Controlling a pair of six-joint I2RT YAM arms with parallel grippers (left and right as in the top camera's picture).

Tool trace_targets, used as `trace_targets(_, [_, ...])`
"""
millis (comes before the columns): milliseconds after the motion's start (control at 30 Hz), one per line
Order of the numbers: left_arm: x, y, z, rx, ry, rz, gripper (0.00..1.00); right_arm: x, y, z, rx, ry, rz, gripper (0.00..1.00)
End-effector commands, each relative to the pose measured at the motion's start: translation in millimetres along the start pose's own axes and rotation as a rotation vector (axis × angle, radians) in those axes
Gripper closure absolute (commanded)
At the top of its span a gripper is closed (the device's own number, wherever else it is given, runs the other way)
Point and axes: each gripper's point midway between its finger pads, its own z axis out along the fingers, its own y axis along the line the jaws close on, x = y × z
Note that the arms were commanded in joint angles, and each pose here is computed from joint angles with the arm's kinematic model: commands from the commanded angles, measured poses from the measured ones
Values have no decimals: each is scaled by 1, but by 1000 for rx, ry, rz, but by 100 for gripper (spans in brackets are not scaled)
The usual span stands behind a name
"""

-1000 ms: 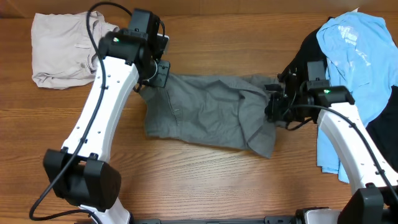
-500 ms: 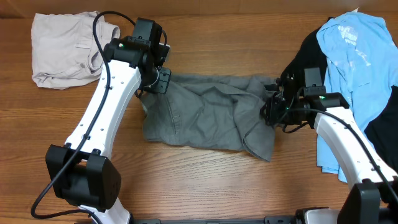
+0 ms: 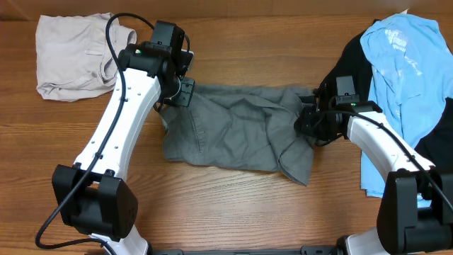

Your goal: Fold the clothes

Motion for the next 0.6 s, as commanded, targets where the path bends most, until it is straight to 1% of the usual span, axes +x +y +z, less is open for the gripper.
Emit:
trace_targets(0, [-1, 0, -7, 10, -21, -9, 96, -9, -10, -1, 18, -27, 35, 58])
trace_targets(167, [-1, 0, -7, 10, -21, -9, 96, -16, -27, -6, 26, -42, 84, 57])
trace_targets(267, [-1, 0, -7, 10, -22, -9, 95, -16, -30, -6, 28, -42, 83, 55])
trace_targets(333, [-1, 0, -7, 10, -22, -9, 96, -15, -27, -5, 10, -34, 82, 55])
trace_targets(433, [-2, 0, -7, 10, -24, -9, 96, -8, -10, 3, -76, 12, 71, 55])
trace_targets(567, [-1, 0, -7, 10, -21, -9, 96, -1, -3, 8, -108, 47, 71, 55])
